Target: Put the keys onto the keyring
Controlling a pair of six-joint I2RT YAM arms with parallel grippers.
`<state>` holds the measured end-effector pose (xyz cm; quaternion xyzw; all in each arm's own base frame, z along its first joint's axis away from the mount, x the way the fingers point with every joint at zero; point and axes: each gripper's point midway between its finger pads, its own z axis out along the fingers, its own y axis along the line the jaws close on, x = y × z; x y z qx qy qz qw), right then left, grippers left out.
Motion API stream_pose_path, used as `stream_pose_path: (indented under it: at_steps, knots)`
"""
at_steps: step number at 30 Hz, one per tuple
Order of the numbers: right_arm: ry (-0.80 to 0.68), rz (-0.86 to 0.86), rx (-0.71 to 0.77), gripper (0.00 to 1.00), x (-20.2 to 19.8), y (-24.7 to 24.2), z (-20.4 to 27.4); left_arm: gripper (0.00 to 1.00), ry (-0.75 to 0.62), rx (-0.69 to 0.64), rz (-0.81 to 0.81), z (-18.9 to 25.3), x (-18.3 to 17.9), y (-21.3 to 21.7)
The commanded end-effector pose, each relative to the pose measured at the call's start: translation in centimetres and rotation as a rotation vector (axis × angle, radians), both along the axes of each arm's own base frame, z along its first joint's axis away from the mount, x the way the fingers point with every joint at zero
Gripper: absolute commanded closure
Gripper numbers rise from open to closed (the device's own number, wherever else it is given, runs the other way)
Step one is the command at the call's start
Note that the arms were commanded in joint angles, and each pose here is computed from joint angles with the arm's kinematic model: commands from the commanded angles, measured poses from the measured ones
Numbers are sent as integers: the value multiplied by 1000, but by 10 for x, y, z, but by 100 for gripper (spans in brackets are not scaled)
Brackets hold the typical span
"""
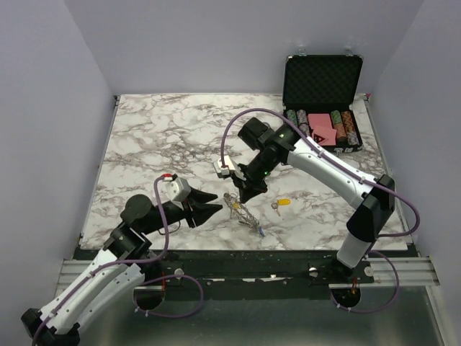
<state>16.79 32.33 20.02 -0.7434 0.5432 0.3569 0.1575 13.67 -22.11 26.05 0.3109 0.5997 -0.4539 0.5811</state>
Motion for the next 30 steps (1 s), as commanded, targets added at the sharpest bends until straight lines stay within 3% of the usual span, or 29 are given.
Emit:
stream_pose_path:
  at_steps: [1,6,12,15,22,30]
  knots:
    - [-73,23,-135,100,8,-18,-6,56,52,165,-60,-33,2,-12]
    - [-86,-1,-229,100,17,-26,-11,57,-114,172,-56,-31,6,-29]
    - [-76,-9,-255,100,17,-28,-18,56,-298,207,57,-31,25,-42]
    - [-70,-9,-242,100,16,-27,-15,57,-318,237,96,-33,35,-45]
    - [-49,0,-219,100,12,-22,-13,69,-313,254,167,-39,51,-45]
    - [-27,6,-188,100,8,-17,-8,71,-284,230,111,-46,47,-59]
